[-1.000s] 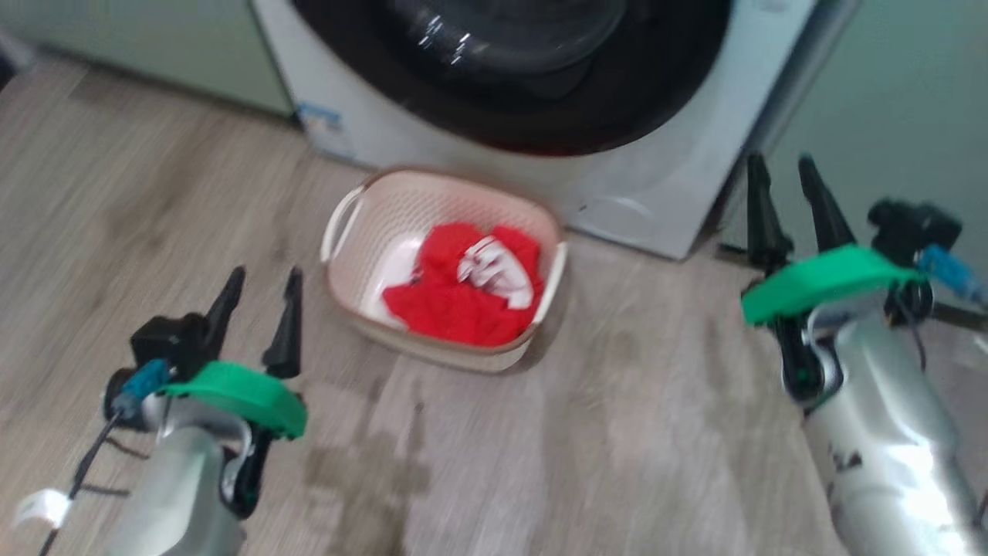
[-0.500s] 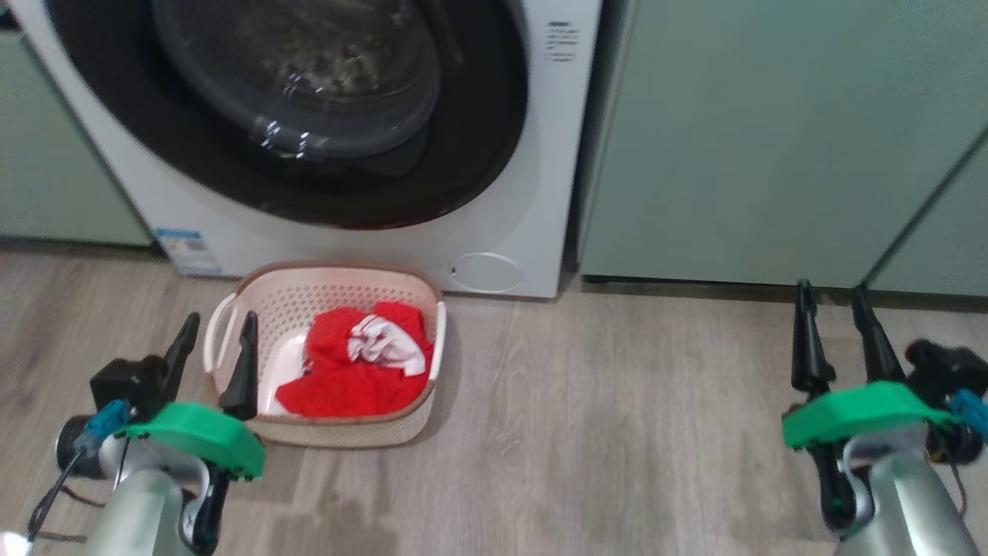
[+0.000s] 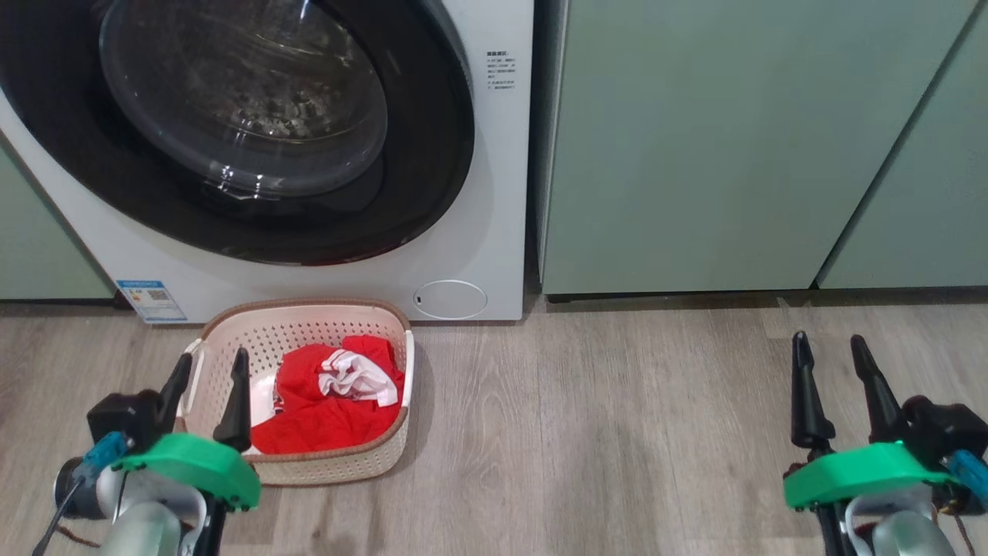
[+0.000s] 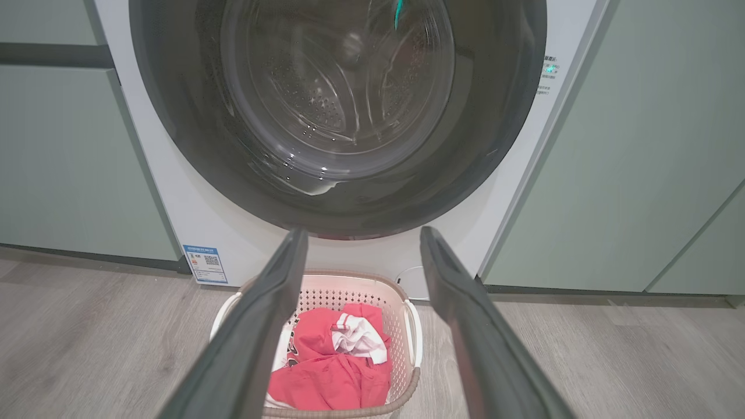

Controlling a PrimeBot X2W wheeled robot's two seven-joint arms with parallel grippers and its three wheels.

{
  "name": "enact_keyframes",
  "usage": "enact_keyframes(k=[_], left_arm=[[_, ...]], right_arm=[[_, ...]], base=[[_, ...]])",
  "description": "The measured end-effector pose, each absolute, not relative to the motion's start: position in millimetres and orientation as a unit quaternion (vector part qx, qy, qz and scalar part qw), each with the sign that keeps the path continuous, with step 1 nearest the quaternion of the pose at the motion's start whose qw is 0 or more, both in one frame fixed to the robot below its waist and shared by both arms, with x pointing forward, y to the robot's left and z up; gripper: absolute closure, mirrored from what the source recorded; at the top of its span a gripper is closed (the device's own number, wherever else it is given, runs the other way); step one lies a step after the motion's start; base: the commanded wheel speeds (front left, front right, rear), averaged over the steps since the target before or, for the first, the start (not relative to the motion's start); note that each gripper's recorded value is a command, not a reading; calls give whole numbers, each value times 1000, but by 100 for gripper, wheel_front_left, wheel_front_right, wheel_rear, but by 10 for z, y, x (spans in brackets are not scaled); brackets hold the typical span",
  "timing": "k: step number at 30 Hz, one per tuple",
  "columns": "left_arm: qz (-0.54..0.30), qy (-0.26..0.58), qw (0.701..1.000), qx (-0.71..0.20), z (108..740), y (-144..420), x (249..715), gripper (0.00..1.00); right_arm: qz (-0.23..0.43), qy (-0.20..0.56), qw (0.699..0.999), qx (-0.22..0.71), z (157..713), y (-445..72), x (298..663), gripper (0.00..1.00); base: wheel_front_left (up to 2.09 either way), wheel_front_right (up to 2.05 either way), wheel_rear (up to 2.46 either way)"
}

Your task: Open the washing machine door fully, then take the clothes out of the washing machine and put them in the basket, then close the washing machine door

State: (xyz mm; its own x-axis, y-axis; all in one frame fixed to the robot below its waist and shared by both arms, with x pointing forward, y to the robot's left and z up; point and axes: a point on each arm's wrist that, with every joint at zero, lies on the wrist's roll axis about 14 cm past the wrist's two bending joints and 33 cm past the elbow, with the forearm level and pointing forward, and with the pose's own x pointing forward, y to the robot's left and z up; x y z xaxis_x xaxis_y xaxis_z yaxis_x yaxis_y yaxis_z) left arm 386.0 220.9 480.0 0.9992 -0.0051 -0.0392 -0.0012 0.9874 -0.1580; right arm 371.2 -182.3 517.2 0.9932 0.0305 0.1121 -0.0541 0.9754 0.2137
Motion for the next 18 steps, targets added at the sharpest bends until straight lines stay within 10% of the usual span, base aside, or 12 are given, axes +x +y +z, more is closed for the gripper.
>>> enact_keyframes(k=[18], left_arm=[[2, 32, 997, -77, 4718, 2201, 3833, 0]], right_arm=[[11, -54, 992, 110, 5162, -1888, 3690, 0]], base=[[0, 0, 0]])
